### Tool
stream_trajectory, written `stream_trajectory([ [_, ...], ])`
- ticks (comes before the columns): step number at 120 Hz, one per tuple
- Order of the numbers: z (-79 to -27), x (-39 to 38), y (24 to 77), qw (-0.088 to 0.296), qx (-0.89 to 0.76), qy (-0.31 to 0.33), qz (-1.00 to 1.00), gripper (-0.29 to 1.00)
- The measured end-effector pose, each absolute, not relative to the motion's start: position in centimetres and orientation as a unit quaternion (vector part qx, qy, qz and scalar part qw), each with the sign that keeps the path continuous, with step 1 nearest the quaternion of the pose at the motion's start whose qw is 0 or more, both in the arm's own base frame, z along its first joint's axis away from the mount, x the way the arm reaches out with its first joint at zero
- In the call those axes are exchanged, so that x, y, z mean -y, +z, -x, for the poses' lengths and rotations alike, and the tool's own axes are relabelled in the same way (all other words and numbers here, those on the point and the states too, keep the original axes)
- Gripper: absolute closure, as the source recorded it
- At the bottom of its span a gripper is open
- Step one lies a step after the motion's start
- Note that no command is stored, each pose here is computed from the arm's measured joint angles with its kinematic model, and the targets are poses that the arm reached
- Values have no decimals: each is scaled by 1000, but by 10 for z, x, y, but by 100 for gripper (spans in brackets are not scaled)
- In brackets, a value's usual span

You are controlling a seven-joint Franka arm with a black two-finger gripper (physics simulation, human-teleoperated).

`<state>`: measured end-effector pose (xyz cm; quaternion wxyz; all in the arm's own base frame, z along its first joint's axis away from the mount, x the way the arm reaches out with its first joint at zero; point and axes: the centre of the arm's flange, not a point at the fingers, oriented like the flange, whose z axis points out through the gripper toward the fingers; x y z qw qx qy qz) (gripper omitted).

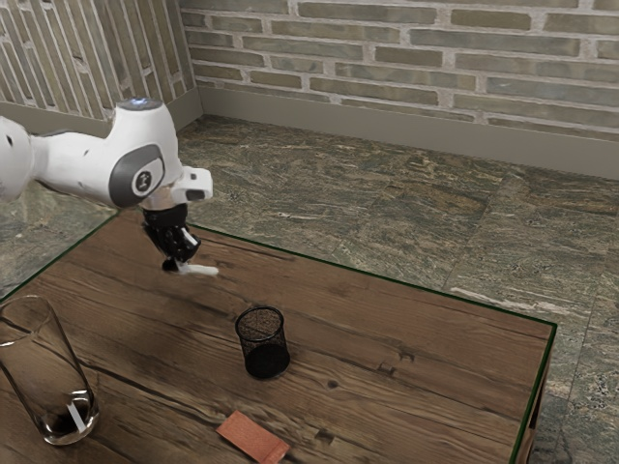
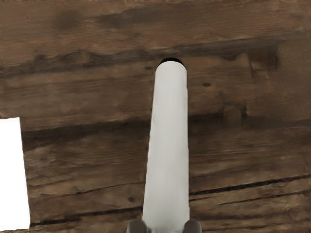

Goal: Put the marker into the pen holder.

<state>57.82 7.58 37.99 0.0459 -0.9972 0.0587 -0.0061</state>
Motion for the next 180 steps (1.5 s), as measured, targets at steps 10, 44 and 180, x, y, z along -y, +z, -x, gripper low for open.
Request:
stream_trajectory([
  [10, -588, -50, 415, 54, -84, -10, 995, 79],
  [44, -554, 25, 459, 8, -131, 76, 988, 79],
  [180, -623, 88, 343, -19, -200, 172, 964, 73],
])
